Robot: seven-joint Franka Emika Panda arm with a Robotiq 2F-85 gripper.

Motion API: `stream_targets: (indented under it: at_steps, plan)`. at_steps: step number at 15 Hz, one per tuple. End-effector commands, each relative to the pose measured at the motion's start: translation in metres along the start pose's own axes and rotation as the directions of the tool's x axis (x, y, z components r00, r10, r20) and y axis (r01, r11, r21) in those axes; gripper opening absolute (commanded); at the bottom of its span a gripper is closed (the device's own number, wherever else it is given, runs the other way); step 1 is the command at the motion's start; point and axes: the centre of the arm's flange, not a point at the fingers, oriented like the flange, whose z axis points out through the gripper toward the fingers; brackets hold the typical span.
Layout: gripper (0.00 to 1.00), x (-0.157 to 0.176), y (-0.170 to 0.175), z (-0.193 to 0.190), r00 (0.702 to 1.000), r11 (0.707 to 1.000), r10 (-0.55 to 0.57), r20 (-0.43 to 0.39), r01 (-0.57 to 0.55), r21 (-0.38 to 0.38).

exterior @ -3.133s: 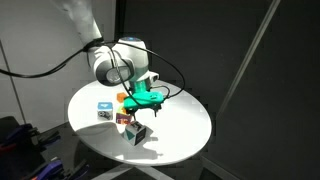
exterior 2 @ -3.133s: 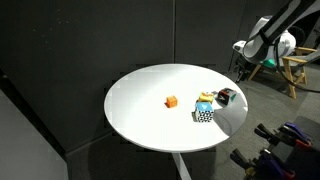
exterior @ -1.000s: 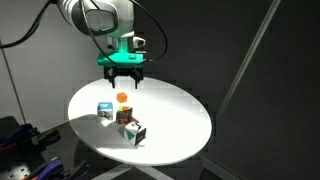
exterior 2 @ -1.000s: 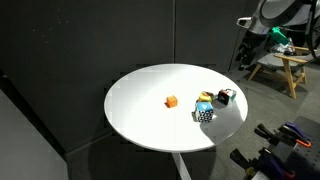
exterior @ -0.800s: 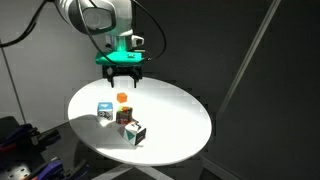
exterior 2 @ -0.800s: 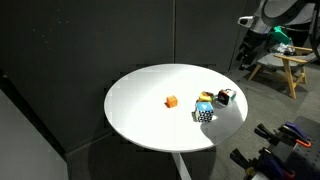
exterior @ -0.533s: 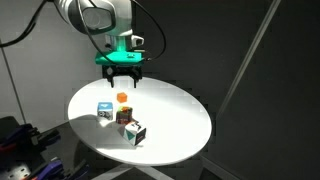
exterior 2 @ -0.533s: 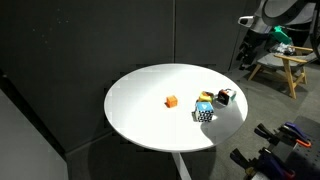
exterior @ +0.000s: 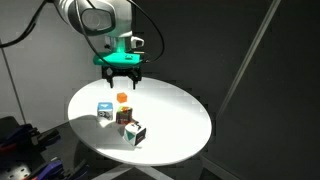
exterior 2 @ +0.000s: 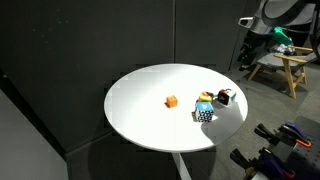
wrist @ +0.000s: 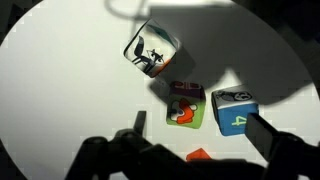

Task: Rotate the A cube on the table

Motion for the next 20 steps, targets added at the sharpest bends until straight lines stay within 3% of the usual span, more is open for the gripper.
stream_targets:
  at_steps: [1,4,11,15,20]
  plan:
    - [1.0,-0.005,-0.01,-0.012,0.993,0.993,0.115,0.006,-0.116,0.016]
    - [1.0,-0.01,-0.015,-0.019,0.975,0.975,0.221,0.024,-0.222,0.032]
    - [1.0,-0.026,-0.027,-0.045,0.885,0.885,0.457,0.086,-0.462,0.049]
    - [1.0,-0.036,-0.033,-0.062,0.851,0.851,0.516,0.102,-0.523,0.055]
    - [1.0,-0.046,-0.041,-0.088,0.842,0.84,0.53,0.101,-0.538,0.075]
